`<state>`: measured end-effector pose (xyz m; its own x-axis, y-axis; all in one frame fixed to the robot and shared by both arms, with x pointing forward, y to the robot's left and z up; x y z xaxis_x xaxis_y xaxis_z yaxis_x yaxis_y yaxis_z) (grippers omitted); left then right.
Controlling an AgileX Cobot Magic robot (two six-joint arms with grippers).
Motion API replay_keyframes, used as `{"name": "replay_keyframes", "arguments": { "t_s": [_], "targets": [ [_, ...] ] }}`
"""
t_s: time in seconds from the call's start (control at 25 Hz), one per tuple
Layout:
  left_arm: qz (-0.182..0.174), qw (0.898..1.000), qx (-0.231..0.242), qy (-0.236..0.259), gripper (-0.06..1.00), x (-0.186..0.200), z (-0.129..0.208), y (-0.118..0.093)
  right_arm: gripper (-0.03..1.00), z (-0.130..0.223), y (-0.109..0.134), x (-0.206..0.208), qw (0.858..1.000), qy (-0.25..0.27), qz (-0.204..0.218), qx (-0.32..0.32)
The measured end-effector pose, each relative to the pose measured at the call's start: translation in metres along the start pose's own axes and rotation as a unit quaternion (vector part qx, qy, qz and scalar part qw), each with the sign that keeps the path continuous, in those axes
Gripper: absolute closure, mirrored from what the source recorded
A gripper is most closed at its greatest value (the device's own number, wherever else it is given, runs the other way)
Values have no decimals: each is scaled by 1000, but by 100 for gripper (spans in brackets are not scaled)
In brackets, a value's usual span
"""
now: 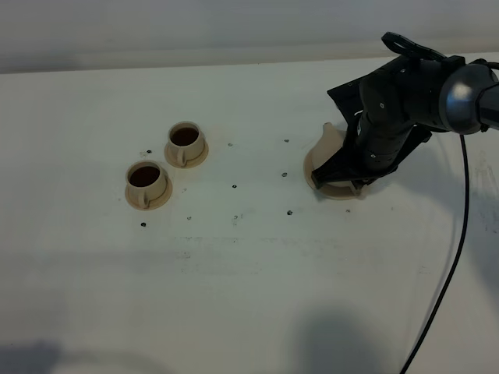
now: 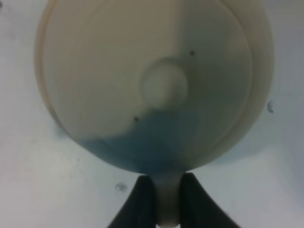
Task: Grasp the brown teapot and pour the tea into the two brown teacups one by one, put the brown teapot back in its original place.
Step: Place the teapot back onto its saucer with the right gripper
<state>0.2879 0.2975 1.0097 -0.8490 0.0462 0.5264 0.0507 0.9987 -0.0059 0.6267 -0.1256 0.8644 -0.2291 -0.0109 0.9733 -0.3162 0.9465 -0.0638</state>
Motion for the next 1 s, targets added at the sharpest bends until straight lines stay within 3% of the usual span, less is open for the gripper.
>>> {"name": "replay_keyframes", "arguments": {
  "t_s": [0.64,1.0],
  "targets": [
    [0,1000,0,0,42,0,0,0,82,-3,0,1,1000,0,0,-2],
    [0,1000,0,0,42,0,0,0,69,-5,1,1,1000,-6,-4,-4]
  ]
}}
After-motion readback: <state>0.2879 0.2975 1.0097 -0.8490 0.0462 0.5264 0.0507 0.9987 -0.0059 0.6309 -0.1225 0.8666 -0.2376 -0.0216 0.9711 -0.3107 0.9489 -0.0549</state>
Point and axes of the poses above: a point on each arm's last joint axis where the gripper is mounted, x pointing back along that axis away from the gripper, y along the wrist's bending axis when the last joint is at zero, z = x × y, the point moved 7 cm from there along -x, pointing out along that axis toward the gripper, and after that the axes turned 6 degrees about -x, right-handed, at the moved point
